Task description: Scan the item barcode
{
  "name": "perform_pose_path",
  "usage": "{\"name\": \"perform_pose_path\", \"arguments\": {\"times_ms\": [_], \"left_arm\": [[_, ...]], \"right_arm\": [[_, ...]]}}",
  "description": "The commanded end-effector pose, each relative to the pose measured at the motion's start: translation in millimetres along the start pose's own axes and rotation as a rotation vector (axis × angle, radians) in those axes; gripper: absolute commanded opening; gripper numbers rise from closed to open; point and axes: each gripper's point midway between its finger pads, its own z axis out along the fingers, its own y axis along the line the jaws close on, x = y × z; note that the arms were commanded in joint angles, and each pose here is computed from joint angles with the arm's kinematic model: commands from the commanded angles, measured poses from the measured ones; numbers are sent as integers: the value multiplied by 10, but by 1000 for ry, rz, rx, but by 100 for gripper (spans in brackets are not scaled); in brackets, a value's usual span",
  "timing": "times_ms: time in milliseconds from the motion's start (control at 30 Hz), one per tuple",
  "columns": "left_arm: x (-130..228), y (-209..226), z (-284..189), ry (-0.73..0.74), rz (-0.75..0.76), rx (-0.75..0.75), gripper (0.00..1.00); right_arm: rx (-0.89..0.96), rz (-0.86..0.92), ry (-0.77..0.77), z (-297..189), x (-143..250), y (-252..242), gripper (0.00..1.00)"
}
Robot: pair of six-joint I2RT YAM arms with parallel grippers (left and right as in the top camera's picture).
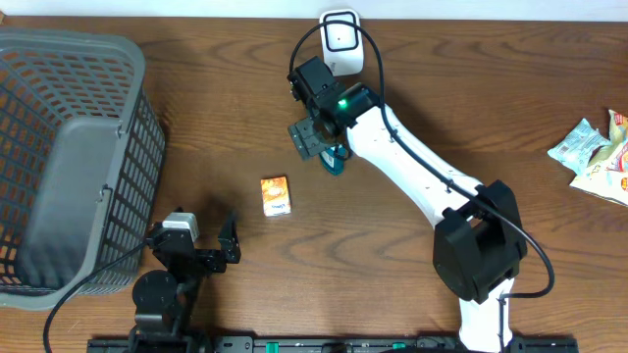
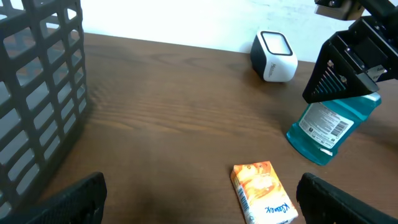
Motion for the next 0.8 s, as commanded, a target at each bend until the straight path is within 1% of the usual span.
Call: {"name": "perform_pose_path", "arguments": {"times_ms": [0,100,233,333,400,433,633,767], "left_arm": [[140,6,15,45,12,5,98],[140,6,15,45,12,5,98],[140,5,15,45,12,5,98],[140,6,15,45,12,5,98],[140,6,15,45,12,5,98],[140,5,15,45,12,5,98],[140,6,15,45,12,5,98],[140,5,15,45,12,5,98]], "right_arm": [[13,14,37,157,69,-111,80],[20,20,60,260,114,-151,73],[21,23,64,265,123,-161,55],[20,22,64,264,122,-155,44],[21,23,70,263,136,-158,34],[21,24,72,262,142,-158,31],[8,26,72,256,141,-141,24],[-59,35,80,202,137,-59,19]]}}
